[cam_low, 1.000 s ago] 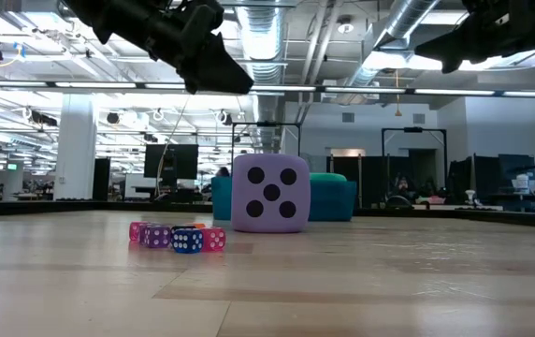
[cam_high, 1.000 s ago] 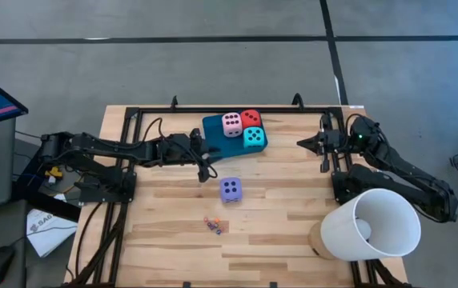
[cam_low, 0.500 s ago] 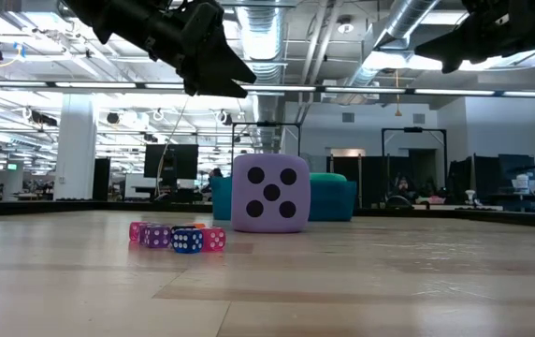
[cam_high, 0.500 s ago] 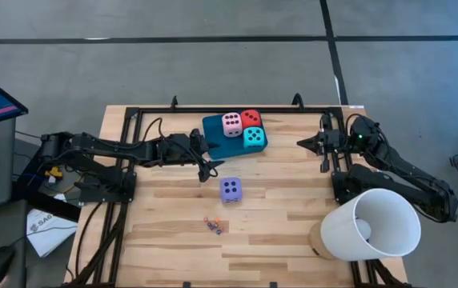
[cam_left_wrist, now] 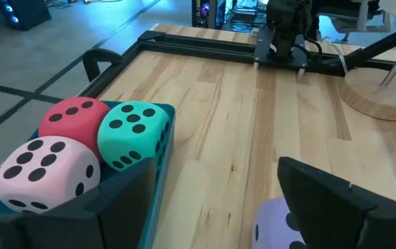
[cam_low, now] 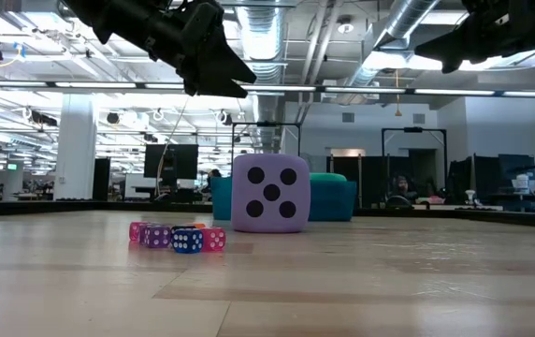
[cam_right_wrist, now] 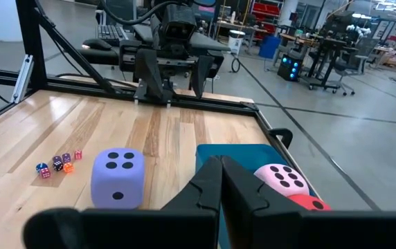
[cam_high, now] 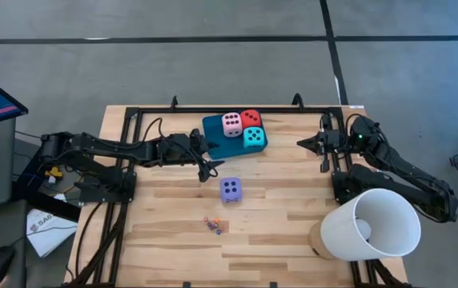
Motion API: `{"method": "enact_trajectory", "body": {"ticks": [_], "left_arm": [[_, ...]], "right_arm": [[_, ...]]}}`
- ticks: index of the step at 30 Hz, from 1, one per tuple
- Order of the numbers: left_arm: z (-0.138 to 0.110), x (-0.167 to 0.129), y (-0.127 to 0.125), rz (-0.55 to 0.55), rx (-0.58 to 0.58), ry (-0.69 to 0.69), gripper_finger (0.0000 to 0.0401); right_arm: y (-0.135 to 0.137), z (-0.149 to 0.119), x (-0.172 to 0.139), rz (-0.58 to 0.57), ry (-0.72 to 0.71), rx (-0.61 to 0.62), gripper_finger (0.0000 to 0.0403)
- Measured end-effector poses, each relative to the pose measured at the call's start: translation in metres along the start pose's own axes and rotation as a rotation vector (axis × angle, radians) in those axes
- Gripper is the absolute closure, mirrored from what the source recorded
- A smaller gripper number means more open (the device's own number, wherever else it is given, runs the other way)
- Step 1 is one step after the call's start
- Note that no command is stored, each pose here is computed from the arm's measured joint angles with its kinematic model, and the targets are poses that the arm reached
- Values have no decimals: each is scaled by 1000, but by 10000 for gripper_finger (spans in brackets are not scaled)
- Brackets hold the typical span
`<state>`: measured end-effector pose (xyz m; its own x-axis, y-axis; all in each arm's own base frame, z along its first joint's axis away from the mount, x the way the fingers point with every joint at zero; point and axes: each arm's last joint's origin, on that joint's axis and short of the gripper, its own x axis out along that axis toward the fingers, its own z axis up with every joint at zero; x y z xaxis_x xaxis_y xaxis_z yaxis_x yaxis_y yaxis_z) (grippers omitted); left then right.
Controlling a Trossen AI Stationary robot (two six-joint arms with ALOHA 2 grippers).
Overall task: Pick & Place Dice
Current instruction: Put the large purple dice into the blue bin
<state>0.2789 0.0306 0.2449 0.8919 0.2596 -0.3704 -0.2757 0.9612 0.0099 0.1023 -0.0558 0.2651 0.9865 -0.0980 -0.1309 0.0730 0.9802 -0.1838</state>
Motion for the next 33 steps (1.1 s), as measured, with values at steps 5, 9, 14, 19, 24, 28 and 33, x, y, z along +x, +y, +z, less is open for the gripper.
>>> {"method": "enact_trajectory", "body": {"ticks": [5,9,14,19,24,28,33], "left_arm": [[1,0,0,-1,-1,-7,104],[4,0,0,-3,-6,-36,104],[4,0,0,-4,-34,-37,104],[4,0,0,-4,-31,-37,104],[4,0,0,-4,-32,-37,104],[4,0,0,-4,-32,-37,95],[4,0,-1,-33,-29,-35,64]], "right_arm": [[0,0,0,1,2,1,403],[0,-1,0,2,7,4,403],[0,-1,0,2,7,4,403],[0,-1,0,2,7,4,403],[0,-1,0,2,7,4,403],[0,-1,0,2,8,5,403],[0,-1,0,2,7,4,403]]}}
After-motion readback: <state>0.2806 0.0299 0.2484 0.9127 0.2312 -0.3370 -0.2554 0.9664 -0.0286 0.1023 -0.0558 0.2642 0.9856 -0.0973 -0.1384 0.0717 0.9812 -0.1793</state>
